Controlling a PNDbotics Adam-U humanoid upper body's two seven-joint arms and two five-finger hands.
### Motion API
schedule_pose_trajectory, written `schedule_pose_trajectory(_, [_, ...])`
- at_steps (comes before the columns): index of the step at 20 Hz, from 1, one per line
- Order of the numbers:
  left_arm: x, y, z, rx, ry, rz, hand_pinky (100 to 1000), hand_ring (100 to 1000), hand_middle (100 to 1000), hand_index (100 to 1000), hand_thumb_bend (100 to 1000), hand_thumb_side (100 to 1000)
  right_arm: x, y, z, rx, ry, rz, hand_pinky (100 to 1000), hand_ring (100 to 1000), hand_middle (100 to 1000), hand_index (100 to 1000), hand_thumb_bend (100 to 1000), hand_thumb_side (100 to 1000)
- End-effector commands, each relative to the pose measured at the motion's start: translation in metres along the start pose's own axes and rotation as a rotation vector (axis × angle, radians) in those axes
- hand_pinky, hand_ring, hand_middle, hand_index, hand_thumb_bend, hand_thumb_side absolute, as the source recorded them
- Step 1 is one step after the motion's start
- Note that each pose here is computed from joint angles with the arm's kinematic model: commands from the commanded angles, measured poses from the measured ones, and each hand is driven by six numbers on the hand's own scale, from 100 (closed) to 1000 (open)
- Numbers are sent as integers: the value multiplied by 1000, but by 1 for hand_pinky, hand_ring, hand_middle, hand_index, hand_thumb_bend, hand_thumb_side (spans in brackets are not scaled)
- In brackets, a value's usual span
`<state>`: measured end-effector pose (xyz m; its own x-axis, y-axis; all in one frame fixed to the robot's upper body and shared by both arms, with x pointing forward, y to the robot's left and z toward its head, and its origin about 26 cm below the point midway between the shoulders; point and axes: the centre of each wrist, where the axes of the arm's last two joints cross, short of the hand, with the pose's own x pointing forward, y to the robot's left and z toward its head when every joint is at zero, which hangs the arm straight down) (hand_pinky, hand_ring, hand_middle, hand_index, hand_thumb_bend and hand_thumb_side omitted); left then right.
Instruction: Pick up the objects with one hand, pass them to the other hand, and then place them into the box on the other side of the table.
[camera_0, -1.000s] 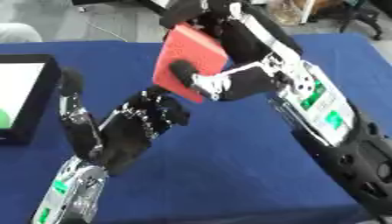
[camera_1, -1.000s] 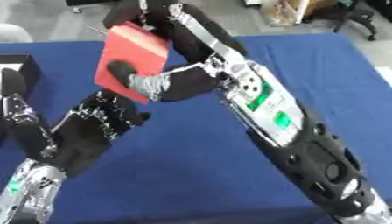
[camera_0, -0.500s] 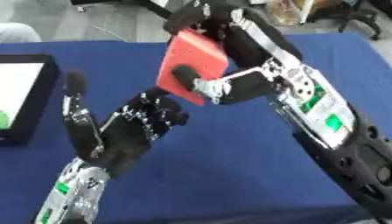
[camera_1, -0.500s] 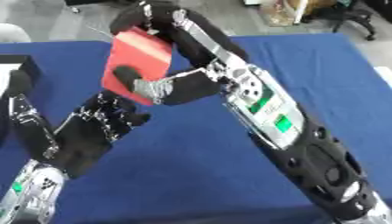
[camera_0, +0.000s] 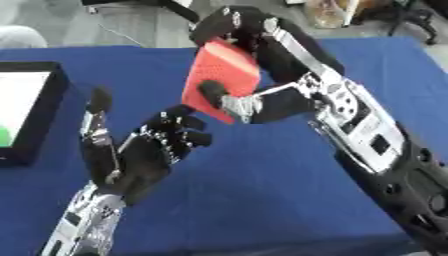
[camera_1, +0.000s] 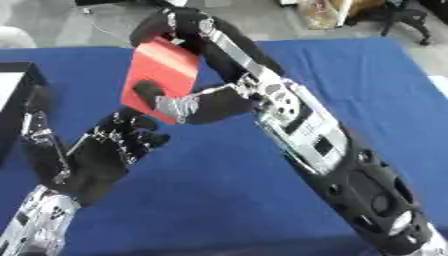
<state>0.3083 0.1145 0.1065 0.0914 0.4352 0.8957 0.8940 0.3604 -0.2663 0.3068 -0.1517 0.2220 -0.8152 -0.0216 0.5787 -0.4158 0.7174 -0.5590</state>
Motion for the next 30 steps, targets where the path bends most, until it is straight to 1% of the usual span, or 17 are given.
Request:
schedule_pose_trajectory(1, [6, -3, -7, -19, 1, -28, 986, 684, 673, 858, 586, 1000, 7, -4, -6, 11, -34, 16, 380, 597, 684, 613, 100, 100])
schedule_pose_trajectory(9, [3, -7, -20, -56, 43, -36, 988, 680, 668, 852, 553, 1000, 9, -1, -11, 28, -49, -8, 383, 600, 686, 614, 100, 100])
schedule_pose_trajectory(18, [1, -19, -41, -165, 97, -44, 1000, 683, 669, 855, 537, 1000, 8, 4, -13, 53, -54, -34, 389, 608, 696, 622, 100, 100])
schedule_pose_trajectory(25, [1, -28, -52, -203, 120, -55, 1000, 681, 667, 854, 531, 1000, 6, 10, -13, 78, -50, -46, 394, 616, 704, 629, 100, 100])
schedule_pose_trajectory(30, [3, -31, -57, -217, 122, -56, 1000, 678, 657, 853, 530, 1000, 4, 14, -12, 102, -46, -46, 399, 623, 712, 636, 100, 100])
